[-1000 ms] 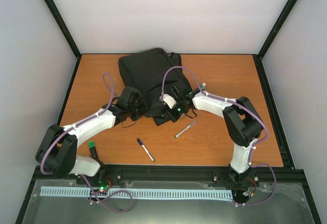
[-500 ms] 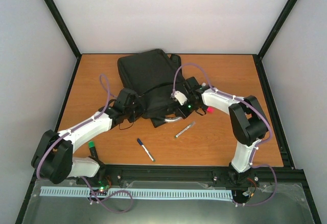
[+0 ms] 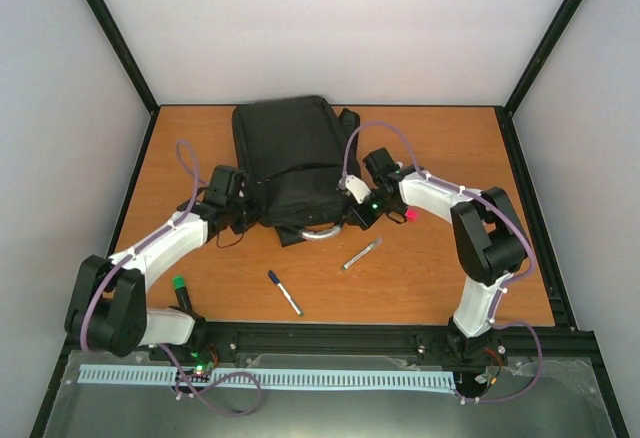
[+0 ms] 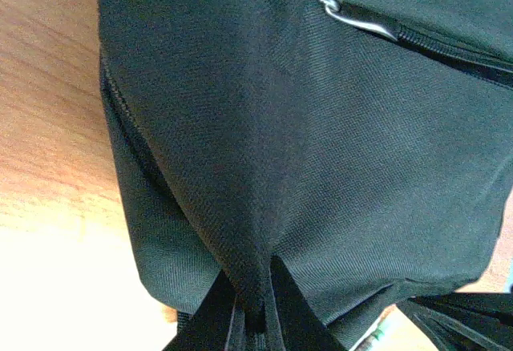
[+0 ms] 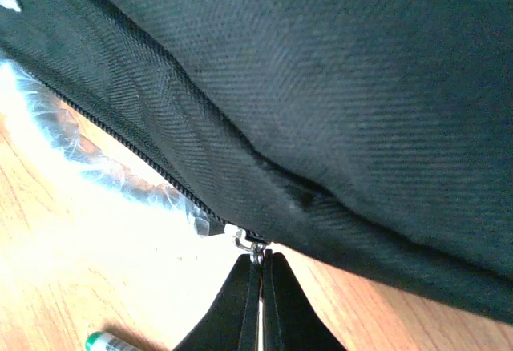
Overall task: Pack the student bag
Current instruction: Zip the student bag at the center of the board.
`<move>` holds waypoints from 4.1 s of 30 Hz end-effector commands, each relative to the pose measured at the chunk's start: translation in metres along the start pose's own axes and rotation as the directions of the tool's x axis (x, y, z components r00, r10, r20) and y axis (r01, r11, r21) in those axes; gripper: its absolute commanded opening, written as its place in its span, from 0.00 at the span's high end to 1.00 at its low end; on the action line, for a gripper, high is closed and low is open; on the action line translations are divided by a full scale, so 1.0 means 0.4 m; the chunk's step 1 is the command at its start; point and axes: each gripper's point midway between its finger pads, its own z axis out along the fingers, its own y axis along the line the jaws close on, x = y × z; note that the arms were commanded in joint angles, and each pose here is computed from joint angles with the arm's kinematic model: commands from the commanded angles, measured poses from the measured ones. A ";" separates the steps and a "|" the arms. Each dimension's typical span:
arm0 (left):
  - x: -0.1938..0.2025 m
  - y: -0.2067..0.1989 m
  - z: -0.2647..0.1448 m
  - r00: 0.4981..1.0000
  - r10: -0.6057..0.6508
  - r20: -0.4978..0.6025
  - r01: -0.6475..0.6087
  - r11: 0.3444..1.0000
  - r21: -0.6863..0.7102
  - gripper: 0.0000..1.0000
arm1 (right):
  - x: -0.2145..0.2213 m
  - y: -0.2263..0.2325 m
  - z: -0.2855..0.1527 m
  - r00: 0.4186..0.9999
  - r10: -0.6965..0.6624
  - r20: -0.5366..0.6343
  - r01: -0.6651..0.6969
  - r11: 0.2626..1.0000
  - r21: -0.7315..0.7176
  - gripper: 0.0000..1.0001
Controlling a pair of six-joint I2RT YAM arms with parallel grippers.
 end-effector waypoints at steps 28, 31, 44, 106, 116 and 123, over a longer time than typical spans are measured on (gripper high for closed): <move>0.026 -0.108 -0.027 0.999 -0.038 -0.035 0.041 0.994 0.098 0.30 | -0.162 0.198 0.033 0.993 -0.080 0.084 0.091 0.987 -0.135 0.97; 0.021 -0.123 0.001 0.998 -0.040 -0.046 0.044 0.994 0.102 0.30 | -0.160 0.202 0.035 0.993 -0.082 0.081 0.092 0.986 -0.136 0.97; -0.001 -0.161 0.097 0.998 -0.041 -0.057 0.046 0.995 0.090 0.50 | -0.159 0.207 0.046 0.994 -0.085 0.072 0.095 0.985 -0.146 0.97; 0.031 -0.080 -0.024 0.982 0.188 -0.001 -0.187 0.980 0.061 0.99 | -0.154 -0.234 -0.011 0.996 0.069 0.054 -0.077 0.983 0.165 0.97; 0.035 -0.075 -0.023 0.983 0.185 -0.005 -0.184 0.981 0.062 0.99 | -0.182 -0.264 -0.026 0.991 0.091 0.098 -0.108 0.977 0.186 0.97; 0.037 -0.074 -0.025 0.984 0.176 -0.004 -0.176 0.982 0.067 0.99 | -0.202 -0.254 -0.047 0.989 0.085 0.123 -0.106 0.979 0.174 0.95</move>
